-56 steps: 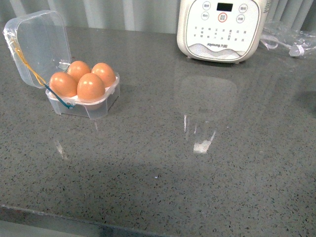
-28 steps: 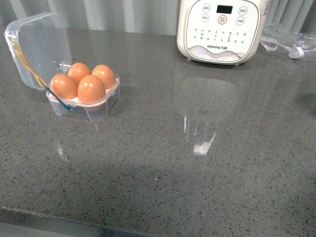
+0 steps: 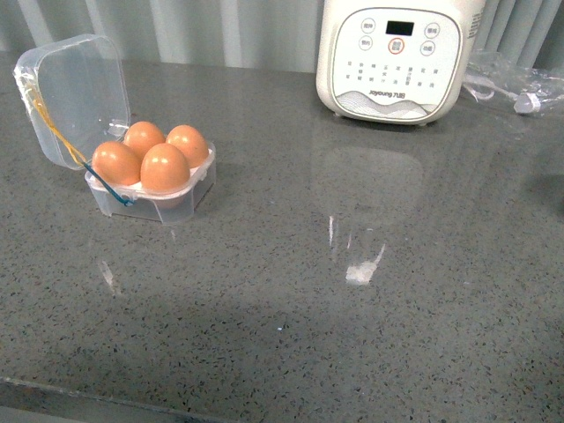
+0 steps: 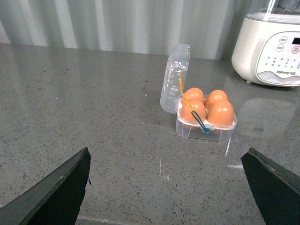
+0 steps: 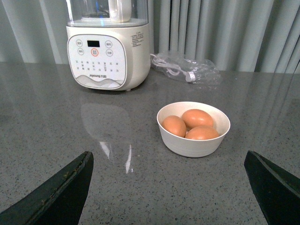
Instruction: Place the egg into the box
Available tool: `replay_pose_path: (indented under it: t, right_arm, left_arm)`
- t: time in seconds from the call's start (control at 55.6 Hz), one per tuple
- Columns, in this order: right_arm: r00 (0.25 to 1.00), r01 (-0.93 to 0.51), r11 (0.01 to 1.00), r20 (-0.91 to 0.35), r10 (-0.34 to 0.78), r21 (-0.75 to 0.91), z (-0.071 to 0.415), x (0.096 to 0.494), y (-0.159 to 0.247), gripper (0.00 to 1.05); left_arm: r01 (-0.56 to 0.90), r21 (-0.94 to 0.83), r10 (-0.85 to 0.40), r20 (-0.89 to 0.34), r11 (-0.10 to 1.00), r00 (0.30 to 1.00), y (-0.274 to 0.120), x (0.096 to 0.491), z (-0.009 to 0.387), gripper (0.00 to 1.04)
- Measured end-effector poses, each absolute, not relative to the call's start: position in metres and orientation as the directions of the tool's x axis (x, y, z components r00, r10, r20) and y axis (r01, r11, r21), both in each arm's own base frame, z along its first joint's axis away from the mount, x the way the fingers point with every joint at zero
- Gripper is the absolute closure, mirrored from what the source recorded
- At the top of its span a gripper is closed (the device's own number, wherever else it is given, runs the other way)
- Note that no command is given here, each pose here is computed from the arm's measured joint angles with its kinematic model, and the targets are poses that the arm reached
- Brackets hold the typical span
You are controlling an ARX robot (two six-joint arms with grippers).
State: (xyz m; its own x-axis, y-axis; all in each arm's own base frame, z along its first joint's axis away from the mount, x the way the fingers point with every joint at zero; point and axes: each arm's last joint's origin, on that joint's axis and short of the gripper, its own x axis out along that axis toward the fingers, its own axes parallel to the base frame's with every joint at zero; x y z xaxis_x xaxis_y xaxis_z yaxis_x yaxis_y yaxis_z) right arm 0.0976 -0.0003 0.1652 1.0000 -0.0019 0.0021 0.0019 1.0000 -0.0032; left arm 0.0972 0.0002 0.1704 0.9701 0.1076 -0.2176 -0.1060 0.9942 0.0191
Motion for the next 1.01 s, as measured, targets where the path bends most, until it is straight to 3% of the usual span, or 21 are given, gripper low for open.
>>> replay_pose_path:
  t: [0.072,0.162,0.449,0.683,1.006]
  right_arm:
    - [1.0,0.002,1.0,0.002,-0.002,-0.003,0.165,0.098,0.0,0.07]
    - [1.0,0.002,1.0,0.002,-0.002,-0.004,0.165,0.098,0.0,0.07]
    - [1.0,0.002,1.0,0.002,-0.002,-0.004,0.165,0.098,0.0,0.07]
    - [1.0,0.002,1.0,0.002,-0.002,-0.003,0.165,0.098,0.0,0.07]
    - [1.0,0.002,1.0,0.002,-0.002,-0.004,0.165,0.098,0.0,0.07]
  left_arm:
    - [-0.145,0.073,0.162,-0.437,0.987,0.885,0.001,0.099,0.168,0.07]
    - [-0.138,0.082,0.161,-0.495,0.987,0.854,0.001,0.1,0.166,0.07]
    - [-0.119,0.038,0.125,-0.369,0.992,0.921,0.004,0.118,0.202,0.07]
    - [-0.123,0.047,0.131,-0.233,0.991,0.964,0.034,0.186,0.238,0.07]
    - [-0.077,0.084,0.098,-0.284,0.994,0.954,0.057,0.276,0.236,0.07]
